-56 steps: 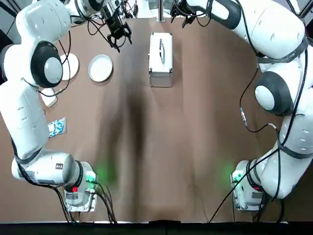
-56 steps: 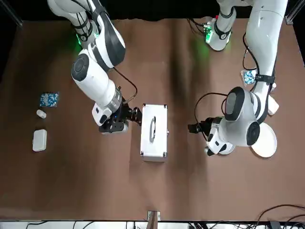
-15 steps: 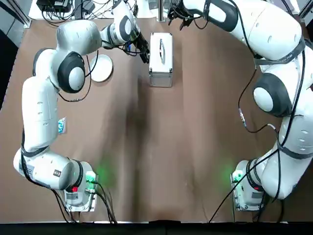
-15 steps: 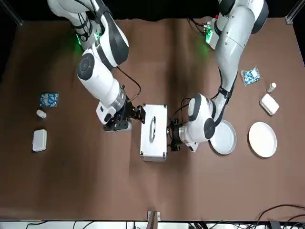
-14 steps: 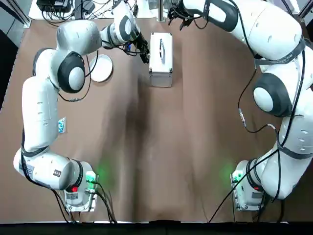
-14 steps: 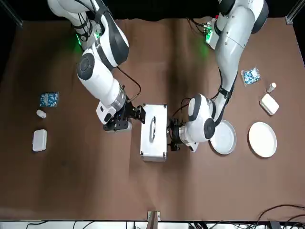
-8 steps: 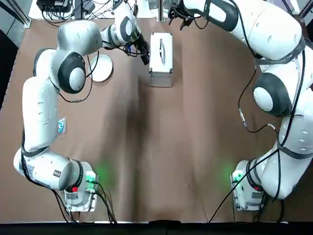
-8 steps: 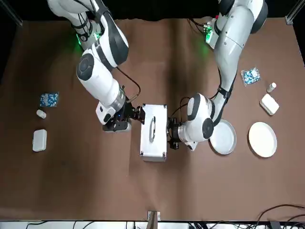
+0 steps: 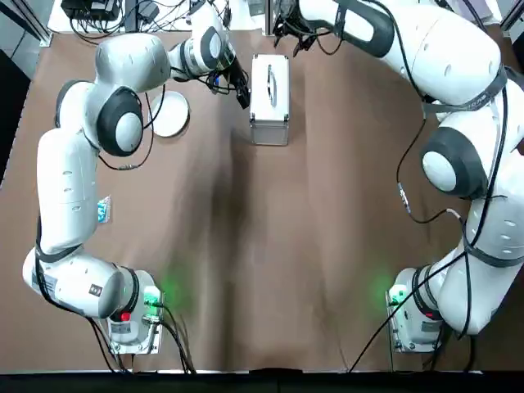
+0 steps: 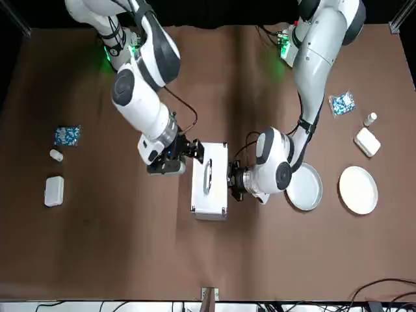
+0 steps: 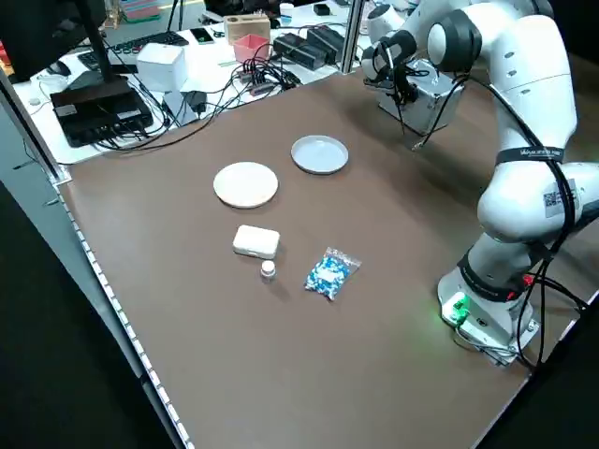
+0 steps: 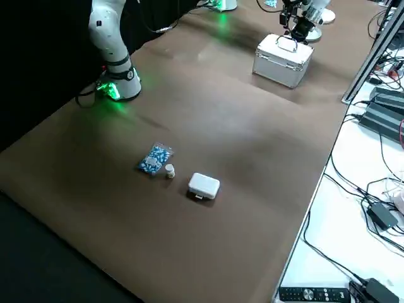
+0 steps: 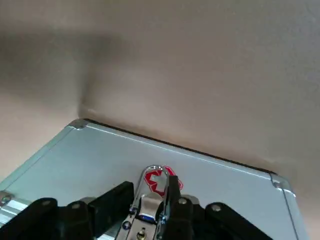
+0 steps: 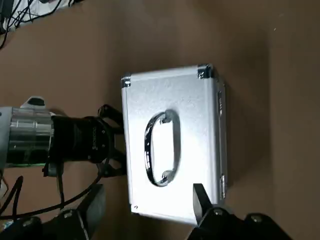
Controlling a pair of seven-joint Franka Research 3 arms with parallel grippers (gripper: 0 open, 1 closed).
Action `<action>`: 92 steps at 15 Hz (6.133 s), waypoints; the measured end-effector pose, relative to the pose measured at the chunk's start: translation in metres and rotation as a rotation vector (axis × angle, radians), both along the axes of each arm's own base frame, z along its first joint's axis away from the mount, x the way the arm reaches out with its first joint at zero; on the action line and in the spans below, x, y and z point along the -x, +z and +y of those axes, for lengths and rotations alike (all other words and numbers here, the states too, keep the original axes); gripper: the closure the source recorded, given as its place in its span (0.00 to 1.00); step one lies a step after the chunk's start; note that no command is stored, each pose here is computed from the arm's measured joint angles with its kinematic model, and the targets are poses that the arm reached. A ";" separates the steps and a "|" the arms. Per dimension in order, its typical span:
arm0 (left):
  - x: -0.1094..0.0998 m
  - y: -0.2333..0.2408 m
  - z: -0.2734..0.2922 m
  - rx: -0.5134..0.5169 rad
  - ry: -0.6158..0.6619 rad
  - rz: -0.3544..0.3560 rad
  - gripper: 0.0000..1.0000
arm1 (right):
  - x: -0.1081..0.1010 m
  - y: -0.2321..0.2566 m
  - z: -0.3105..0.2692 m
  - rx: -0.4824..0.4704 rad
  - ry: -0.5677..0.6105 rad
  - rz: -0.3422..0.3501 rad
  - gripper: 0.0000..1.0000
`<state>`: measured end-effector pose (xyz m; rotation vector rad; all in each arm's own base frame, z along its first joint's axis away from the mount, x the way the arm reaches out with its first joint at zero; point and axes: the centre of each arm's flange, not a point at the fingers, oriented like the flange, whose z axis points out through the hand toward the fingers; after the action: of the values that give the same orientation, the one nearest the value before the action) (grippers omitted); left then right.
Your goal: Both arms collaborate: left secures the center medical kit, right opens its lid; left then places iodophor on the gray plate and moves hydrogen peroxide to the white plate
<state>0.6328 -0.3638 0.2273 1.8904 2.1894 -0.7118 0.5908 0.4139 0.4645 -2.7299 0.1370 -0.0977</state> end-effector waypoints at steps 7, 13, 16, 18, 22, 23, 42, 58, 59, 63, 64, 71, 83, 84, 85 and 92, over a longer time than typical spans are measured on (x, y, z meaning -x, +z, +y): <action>0.000 0.001 -0.002 -0.012 -0.015 -0.012 0.66 | 0.018 -0.035 0.046 -0.001 -0.013 -0.007 0.22; 0.000 0.001 -0.002 -0.013 -0.017 -0.013 0.66 | 0.020 -0.067 0.057 0.038 -0.004 0.000 0.22; 0.000 0.001 -0.002 -0.013 -0.017 -0.013 0.66 | 0.017 -0.070 0.057 0.033 -0.013 -0.022 0.22; 0.000 0.001 -0.002 -0.013 -0.017 -0.013 0.66 | 0.015 -0.079 0.059 0.035 -0.017 -0.028 0.22; 0.000 0.001 -0.002 -0.013 -0.017 -0.013 0.66 | 0.013 -0.092 0.059 0.043 -0.021 -0.031 0.22; 0.000 0.001 -0.002 -0.013 -0.017 -0.013 0.66 | 0.012 -0.093 0.060 0.040 -0.024 -0.038 0.23; 0.001 0.002 -0.004 -0.025 -0.032 -0.024 0.66 | 0.001 -0.105 0.050 0.069 -0.035 -0.072 0.49; 0.001 0.002 -0.004 -0.026 -0.032 -0.024 0.66 | -0.001 -0.109 0.048 0.073 -0.040 -0.067 0.88; 0.001 0.002 -0.004 -0.026 -0.032 -0.024 0.66 | -0.001 -0.109 0.048 0.072 -0.044 -0.065 0.88; 0.001 0.002 -0.004 -0.026 -0.032 -0.024 0.66 | -0.001 -0.109 0.048 0.072 -0.049 -0.062 0.88; 0.001 0.002 -0.004 -0.026 -0.032 -0.024 0.66 | -0.002 -0.108 0.047 0.074 -0.048 -0.056 0.88; 0.001 0.003 -0.005 -0.024 -0.033 -0.025 0.66 | -0.014 -0.096 0.033 0.067 -0.060 0.016 0.88; 0.001 0.004 -0.005 -0.023 -0.034 -0.026 0.66 | -0.025 -0.081 0.011 0.060 -0.038 0.093 0.88; 0.001 0.004 -0.005 -0.023 -0.034 -0.026 0.66 | -0.026 -0.080 0.009 0.058 -0.032 0.097 0.88; 0.001 0.004 -0.005 -0.023 -0.034 -0.026 0.66 | -0.027 -0.079 0.005 0.054 -0.030 0.104 0.88; 0.001 0.003 -0.005 -0.024 -0.033 -0.025 0.66 | -0.043 -0.070 -0.060 0.074 0.064 0.195 0.88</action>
<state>0.6319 -0.3684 0.2305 1.9406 2.1657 -0.6665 0.6343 0.3542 0.3946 -2.8102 0.1021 0.1862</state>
